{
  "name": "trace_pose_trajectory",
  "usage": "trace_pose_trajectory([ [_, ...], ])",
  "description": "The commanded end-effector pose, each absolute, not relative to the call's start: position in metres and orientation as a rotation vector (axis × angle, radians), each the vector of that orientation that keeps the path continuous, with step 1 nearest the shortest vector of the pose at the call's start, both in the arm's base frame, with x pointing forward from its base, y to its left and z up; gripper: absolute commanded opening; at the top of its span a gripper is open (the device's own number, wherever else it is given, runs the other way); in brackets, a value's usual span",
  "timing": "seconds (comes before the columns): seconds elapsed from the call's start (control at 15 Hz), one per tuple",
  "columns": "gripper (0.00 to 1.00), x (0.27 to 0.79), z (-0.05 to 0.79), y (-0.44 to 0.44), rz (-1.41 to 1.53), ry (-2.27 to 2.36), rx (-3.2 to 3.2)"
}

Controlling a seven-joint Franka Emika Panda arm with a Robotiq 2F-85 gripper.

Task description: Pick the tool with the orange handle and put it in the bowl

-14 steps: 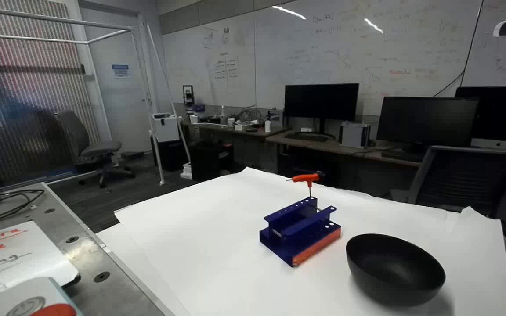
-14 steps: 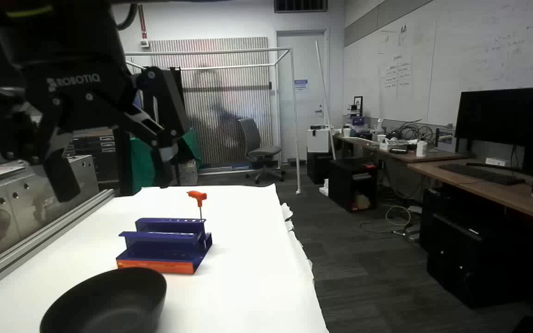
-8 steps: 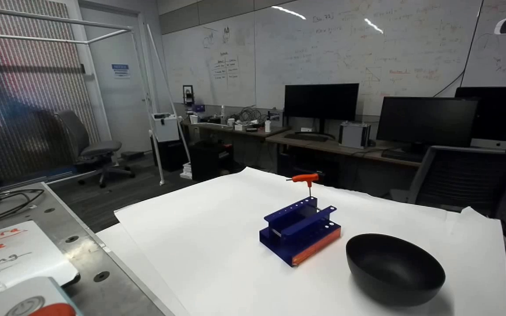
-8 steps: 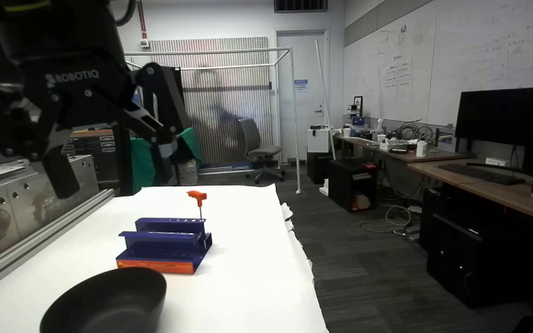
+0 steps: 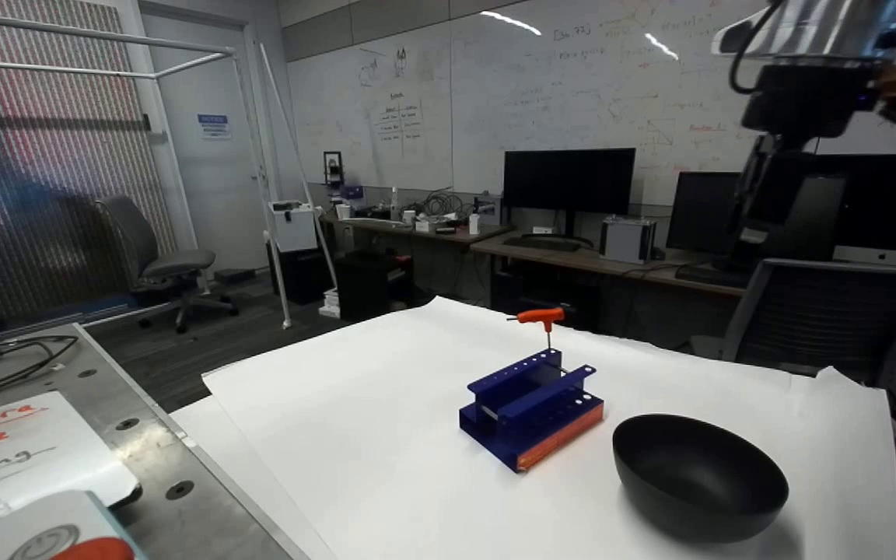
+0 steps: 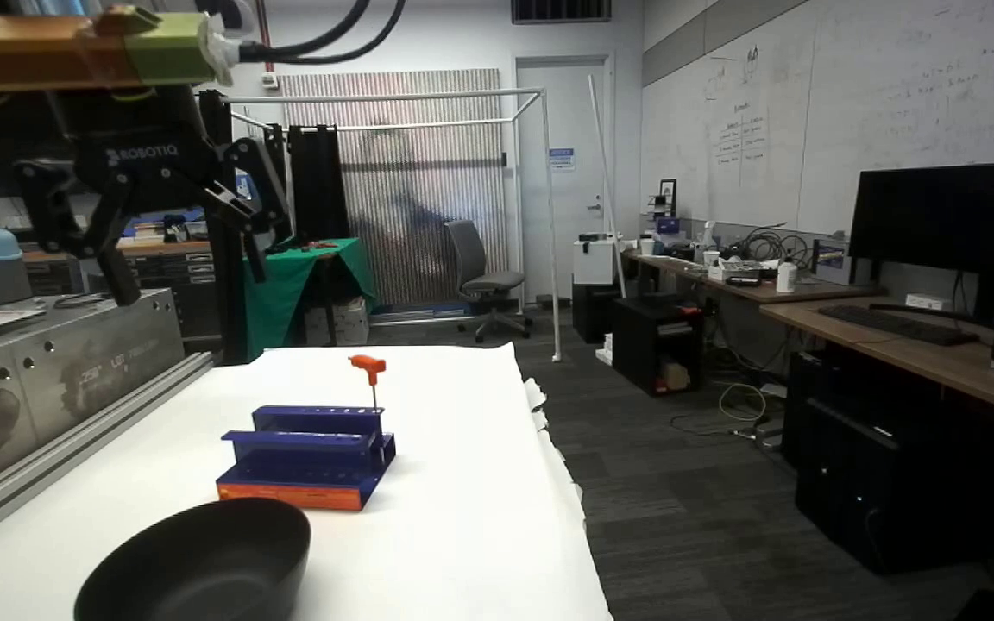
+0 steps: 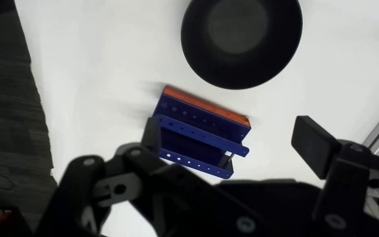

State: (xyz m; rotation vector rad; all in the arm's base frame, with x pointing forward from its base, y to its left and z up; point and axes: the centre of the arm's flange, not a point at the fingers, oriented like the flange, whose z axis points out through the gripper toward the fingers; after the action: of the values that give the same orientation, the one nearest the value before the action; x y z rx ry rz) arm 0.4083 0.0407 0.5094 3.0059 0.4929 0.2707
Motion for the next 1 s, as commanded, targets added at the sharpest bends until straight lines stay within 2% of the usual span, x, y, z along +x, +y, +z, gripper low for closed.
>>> trace_pose_trajectory([
  [0.0, 1.00, 0.497, 0.507, 0.071, 0.235, 0.574, 3.013],
  [0.53, 1.00, 0.650, 0.458, 0.087, 0.286, 0.276, 3.011],
  [0.6, 1.00, 0.593, 0.453, 0.083, 0.267, 0.373, 3.022],
  [0.93, 1.00, 0.614, 0.440, 0.081, 0.205, 0.362, 3.041],
])
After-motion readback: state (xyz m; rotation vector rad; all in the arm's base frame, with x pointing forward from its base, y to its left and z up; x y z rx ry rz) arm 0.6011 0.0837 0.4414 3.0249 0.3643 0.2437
